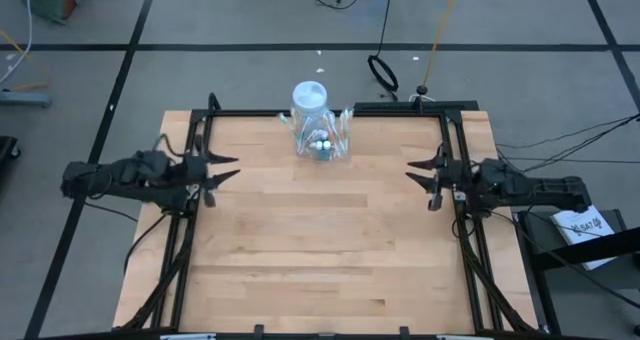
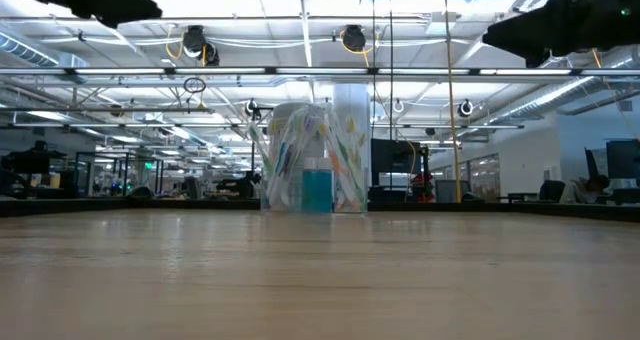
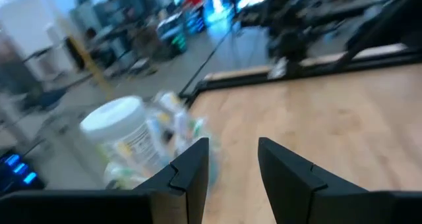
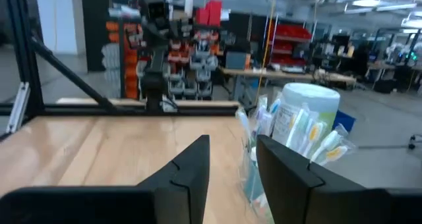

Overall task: Pick & Place toothbrushing station
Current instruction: Return to Home Position

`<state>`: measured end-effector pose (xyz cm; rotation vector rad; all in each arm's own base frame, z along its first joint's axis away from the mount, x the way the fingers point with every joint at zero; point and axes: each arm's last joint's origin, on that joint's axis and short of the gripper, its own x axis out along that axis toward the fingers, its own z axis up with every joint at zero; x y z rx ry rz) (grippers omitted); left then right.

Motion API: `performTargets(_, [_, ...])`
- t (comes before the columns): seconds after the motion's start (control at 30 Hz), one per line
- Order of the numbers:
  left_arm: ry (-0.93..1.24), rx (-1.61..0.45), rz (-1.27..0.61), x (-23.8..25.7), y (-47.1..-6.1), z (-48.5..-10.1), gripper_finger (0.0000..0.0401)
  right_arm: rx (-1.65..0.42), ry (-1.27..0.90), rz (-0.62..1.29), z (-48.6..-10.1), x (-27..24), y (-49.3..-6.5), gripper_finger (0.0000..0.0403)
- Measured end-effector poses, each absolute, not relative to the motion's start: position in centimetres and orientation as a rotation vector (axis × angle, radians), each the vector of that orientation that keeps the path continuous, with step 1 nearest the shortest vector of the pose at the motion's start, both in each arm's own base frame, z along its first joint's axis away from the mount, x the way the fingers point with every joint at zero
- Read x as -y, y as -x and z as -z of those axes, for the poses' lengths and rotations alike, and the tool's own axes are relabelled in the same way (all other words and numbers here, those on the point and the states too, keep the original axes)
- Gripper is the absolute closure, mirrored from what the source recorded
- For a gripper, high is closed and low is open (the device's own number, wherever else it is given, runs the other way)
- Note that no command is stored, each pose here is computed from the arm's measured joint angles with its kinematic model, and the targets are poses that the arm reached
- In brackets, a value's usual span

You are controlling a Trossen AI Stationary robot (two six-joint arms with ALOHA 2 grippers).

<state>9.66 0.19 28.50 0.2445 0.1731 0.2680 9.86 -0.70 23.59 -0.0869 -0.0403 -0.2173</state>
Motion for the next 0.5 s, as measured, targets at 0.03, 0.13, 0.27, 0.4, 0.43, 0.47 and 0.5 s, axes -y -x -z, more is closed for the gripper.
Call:
performTargets(0.03, [-0.248,-0.152,-0.241,-0.2,-9.2,-28.3,0.0263,0.056,0.084,0.217,-23.2,0.7,-9.6,0.0287])
performTargets(0.13, [-0.252,-0.065,-0.192,-0.1,-8.1,-27.6,0.0263,0.101,0.083,0.184,-22.4,0.6,-8.9,0.0286])
performTargets(0.27, [-0.261,0.003,-0.190,-0.2,-6.9,-26.9,0.0263,0.156,0.090,0.095,-21.8,0.3,-8.4,0.0287])
performTargets(0.4, [-0.258,0.052,-0.144,-0.1,-6.2,-26.4,0.0263,0.143,0.093,0.067,-21.3,0.2,-8.6,0.0286])
performTargets(0.43, [-0.266,0.062,-0.122,0.0,-6.1,-26.2,0.0263,0.142,0.092,0.066,-21.2,0.2,-8.7,0.0287])
performTargets(0.47, [-0.276,0.071,-0.097,0.0,-6.0,-26.0,0.0263,0.135,0.090,0.066,-20.9,0.2,-8.7,0.0287])
performTargets(0.5, [-0.286,0.079,-0.074,0.1,-5.9,-25.9,0.0263,0.124,0.088,0.066,-20.6,0.2,-8.8,0.0287])
